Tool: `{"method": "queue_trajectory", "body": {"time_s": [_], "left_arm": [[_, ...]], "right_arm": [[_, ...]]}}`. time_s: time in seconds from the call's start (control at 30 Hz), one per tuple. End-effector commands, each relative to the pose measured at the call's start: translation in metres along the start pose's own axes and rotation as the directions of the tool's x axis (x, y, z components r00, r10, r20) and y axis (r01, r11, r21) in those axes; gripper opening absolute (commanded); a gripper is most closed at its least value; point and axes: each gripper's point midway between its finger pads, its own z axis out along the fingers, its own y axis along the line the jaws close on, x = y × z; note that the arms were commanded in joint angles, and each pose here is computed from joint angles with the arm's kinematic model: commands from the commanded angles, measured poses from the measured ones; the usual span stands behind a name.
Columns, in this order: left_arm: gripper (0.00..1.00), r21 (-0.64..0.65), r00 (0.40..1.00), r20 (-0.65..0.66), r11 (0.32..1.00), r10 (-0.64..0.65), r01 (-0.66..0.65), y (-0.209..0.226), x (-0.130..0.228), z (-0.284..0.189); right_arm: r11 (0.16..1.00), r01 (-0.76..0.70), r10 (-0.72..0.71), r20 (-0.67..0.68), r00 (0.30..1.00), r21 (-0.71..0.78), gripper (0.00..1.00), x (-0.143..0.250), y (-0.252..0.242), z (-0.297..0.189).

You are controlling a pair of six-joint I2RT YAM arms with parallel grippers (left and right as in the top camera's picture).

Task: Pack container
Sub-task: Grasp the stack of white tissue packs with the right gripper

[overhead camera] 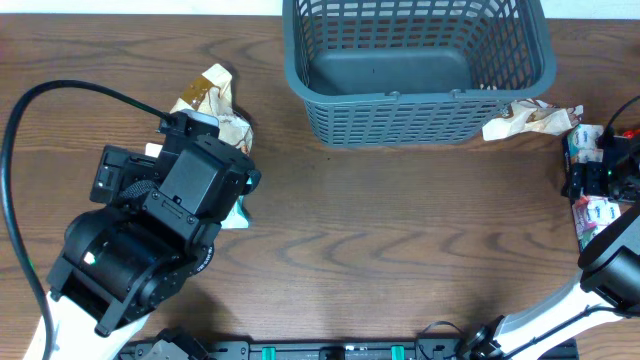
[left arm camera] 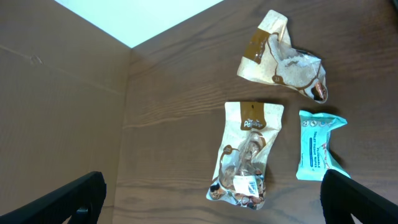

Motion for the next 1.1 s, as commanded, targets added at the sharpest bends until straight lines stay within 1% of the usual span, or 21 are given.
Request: {"method": "queue_trajectory", "body": {"time_s": [0.0, 0.17, 0.23, 0.27, 0.3, 0.33, 0.37, 0.4, 0.43, 0.47, 0.5, 0.63, 0.77, 0.9, 1.0, 1.07], "left_arm": [[0.99, -0.021, 1.0, -0.002, 1.0, 0.003, -0.003, 0.004, 0.0, 0.0], [0.99, -0.021, 1.0, -0.002, 1.0, 0.003, -0.003, 0.004, 0.0, 0.0], [0.99, -0.021, 1.0, -0.002, 1.0, 0.003, -0.003, 0.004, 0.0, 0.0], [0.98, -0.021, 1.0, -0.002, 1.0, 0.003, -0.003, 0.004, 0.0, 0.0], [0.99, -0.021, 1.0, -0.002, 1.0, 0.003, -0.003, 0.004, 0.0, 0.0], [0.99, -0.021, 1.0, -0.002, 1.0, 0.003, -0.003, 0.004, 0.0, 0.0], [0.98, -0.021, 1.0, -0.002, 1.0, 0.003, -0.003, 0.004, 0.0, 0.0], [0.99, -0.021, 1.0, -0.002, 1.0, 0.003, -0.003, 0.004, 0.0, 0.0], [0.99, -0.021, 1.0, -0.002, 1.0, 0.003, -0.003, 0.004, 0.0, 0.0], [0.99, -0.021, 1.0, -0.002, 1.0, 0.003, -0.003, 0.004, 0.0, 0.0], [0.99, -0.021, 1.0, -0.002, 1.0, 0.003, -0.003, 0.004, 0.0, 0.0], [0.99, -0.021, 1.0, -0.002, 1.0, 0.003, -0.003, 0.004, 0.0, 0.0], [0.98, -0.021, 1.0, -0.002, 1.0, 0.003, -0.003, 0.004, 0.0, 0.0], [0.99, -0.021, 1.0, -0.002, 1.0, 0.003, -0.003, 0.004, 0.0, 0.0], [0.99, -0.021, 1.0, -0.002, 1.0, 0.003, -0.003, 0.004, 0.0, 0.0], [0.99, -0.021, 1.0, -0.002, 1.0, 0.003, -0.003, 0.004, 0.0, 0.0]], "right_arm": [[0.999, 0.001, -0.002, -0.027, 1.0, -0.035, 0.92, 0.003, 0.007, 0.015], [0.998, -0.007, 0.004, -0.056, 0.998, -0.054, 0.93, 0.006, 0.012, 0.03], [0.998, -0.022, 0.018, -0.057, 0.998, -0.057, 0.96, 0.006, 0.012, 0.032], [0.998, -0.024, 0.021, -0.05, 0.999, -0.062, 0.95, 0.004, 0.013, 0.033], [0.997, -0.025, 0.022, -0.042, 0.999, -0.07, 0.88, 0.003, 0.014, 0.033], [0.996, -0.032, 0.029, -0.03, 0.999, -0.079, 0.78, 0.0, 0.015, 0.033], [0.995, -0.062, 0.061, -0.02, 0.998, -0.075, 0.46, -0.003, 0.014, 0.033], [0.993, -0.094, 0.094, -0.013, 0.996, -0.071, 0.26, -0.005, 0.013, 0.033], [0.99, -0.119, 0.119, -0.01, 0.993, -0.069, 0.16, -0.006, 0.013, 0.033], [0.988, -0.141, 0.14, -0.008, 0.99, -0.067, 0.03, -0.008, 0.013, 0.033], [0.986, -0.155, 0.155, -0.006, 0.988, -0.066, 0.01, -0.009, 0.012, 0.032], [0.97, -0.225, 0.228, 0.025, 0.973, -0.087, 0.01, -0.023, 0.009, 0.019], [0.96, -0.221, 0.239, 0.087, 0.967, -0.171, 0.01, -0.051, 0.01, -0.019], [0.957, -0.242, 0.266, 0.158, 0.951, -0.16, 0.01, -0.076, -0.009, -0.083], [0.957, -0.251, 0.28, 0.243, 0.929, -0.143, 0.01, -0.091, -0.023, -0.141], [0.953, -0.269, 0.299, 0.313, 0.901, -0.137, 0.01, -0.099, -0.03, -0.182]]}}
